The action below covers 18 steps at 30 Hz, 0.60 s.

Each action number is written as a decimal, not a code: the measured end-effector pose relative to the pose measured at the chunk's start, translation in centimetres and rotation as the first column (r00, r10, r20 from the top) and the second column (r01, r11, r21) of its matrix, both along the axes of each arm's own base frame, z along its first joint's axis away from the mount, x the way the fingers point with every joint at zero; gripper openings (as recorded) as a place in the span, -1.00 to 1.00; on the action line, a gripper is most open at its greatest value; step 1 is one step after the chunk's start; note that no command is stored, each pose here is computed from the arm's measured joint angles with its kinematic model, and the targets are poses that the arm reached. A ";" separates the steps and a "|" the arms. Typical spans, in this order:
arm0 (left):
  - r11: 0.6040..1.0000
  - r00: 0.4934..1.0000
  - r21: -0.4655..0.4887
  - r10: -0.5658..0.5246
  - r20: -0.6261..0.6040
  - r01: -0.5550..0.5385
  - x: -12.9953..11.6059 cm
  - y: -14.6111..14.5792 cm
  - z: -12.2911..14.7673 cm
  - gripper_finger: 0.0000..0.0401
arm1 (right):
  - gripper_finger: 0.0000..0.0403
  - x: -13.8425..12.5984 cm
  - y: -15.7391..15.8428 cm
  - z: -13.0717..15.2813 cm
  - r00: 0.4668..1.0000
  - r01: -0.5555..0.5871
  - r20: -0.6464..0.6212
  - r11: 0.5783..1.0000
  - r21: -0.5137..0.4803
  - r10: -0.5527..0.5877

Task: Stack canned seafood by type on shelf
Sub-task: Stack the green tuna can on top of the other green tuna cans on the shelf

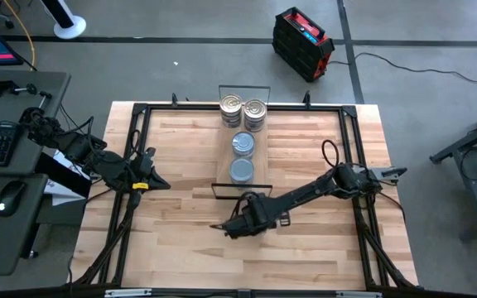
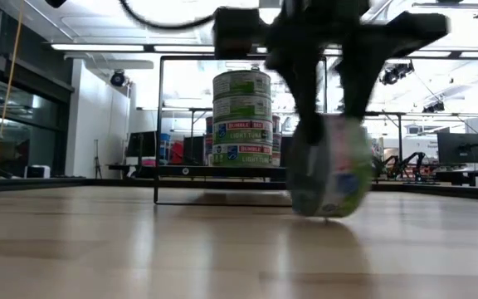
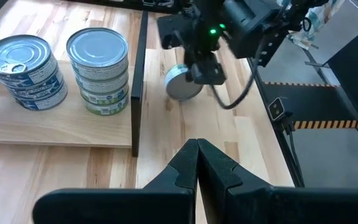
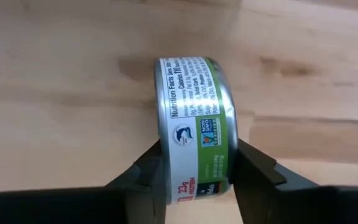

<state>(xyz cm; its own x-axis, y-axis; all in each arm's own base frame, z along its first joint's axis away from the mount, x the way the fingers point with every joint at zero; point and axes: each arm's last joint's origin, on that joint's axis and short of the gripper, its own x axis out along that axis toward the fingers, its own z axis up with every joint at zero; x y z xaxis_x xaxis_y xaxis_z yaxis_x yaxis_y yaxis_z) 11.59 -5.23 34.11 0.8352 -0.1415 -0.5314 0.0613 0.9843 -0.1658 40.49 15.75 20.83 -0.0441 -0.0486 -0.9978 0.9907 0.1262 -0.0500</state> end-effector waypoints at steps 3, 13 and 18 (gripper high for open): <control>1.000 1.000 -0.004 -0.005 -0.001 0.005 0.0 0.0 0.0 -1.00 | -0.42 -1.2 1.4 1.0 1.000 -0.030 -0.007 0.999 0.012 0.030; 0.997 0.996 -0.009 0.081 -0.037 -0.081 1.4 0.3 -0.5 -1.00 | -0.42 -8.3 3.7 6.1 0.998 0.034 -0.043 0.999 -0.010 -0.035; 0.989 0.986 -0.025 0.146 -0.079 -0.149 2.5 0.6 -0.9 -1.00 | -0.42 -13.5 0.8 6.3 0.985 0.167 0.056 0.985 -0.048 -0.164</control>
